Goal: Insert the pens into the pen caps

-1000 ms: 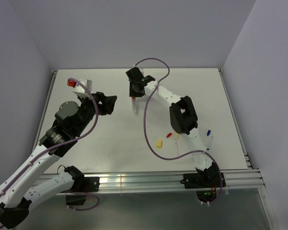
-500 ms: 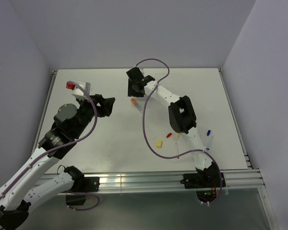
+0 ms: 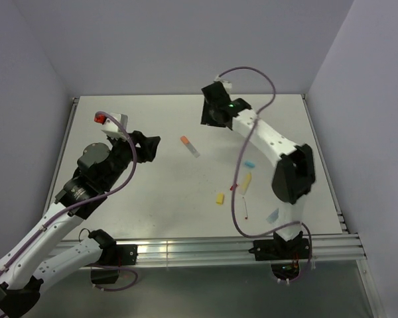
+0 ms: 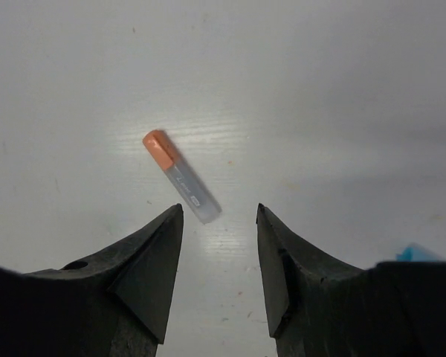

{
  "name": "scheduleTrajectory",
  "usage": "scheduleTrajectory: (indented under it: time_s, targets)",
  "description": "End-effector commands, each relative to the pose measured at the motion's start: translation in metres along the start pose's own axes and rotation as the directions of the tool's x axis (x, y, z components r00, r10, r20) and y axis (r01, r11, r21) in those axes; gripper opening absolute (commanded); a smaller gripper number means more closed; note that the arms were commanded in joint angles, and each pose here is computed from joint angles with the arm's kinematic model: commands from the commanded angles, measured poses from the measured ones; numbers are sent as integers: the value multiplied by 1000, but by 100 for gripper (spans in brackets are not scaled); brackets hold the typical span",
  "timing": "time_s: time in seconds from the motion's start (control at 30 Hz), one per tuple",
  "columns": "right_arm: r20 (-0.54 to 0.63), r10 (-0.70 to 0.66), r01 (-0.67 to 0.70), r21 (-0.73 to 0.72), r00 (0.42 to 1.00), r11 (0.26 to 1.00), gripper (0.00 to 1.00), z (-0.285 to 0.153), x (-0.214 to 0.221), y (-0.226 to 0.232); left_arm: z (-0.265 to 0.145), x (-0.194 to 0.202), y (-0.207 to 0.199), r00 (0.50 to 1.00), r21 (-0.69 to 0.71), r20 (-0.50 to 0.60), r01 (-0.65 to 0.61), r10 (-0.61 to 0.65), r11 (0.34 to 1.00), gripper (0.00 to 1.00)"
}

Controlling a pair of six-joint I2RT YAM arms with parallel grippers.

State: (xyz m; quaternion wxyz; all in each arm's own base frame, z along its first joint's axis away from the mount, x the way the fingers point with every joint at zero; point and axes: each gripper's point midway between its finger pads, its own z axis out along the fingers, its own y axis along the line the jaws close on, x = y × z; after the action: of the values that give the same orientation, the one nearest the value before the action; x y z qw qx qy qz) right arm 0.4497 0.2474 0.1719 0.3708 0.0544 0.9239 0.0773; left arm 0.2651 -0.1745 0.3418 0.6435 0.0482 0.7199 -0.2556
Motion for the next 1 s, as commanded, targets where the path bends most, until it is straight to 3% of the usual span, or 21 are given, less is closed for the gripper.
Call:
scheduleTrajectory:
  time_s: [0.0,0.17,0.4,0.97]
  targets:
    - [78,60,-67,93,995,993,51,-59,-2,-51,2,-5,-7,1000,26,-9,24,-24,999,68]
    - [56,133,-141,180,990,973,50,-87,50,-105,8,7,-11,998,47,-63,29,-26,998,68]
    - [-15,229,-215,291,973,932,48,-70,132,-157,5,10,-20,995,87,-81,60,-53,994,68]
    - [-73,328,-279,375,942,884,48,-23,179,-188,10,18,-20,993,90,-108,58,-48,994,67]
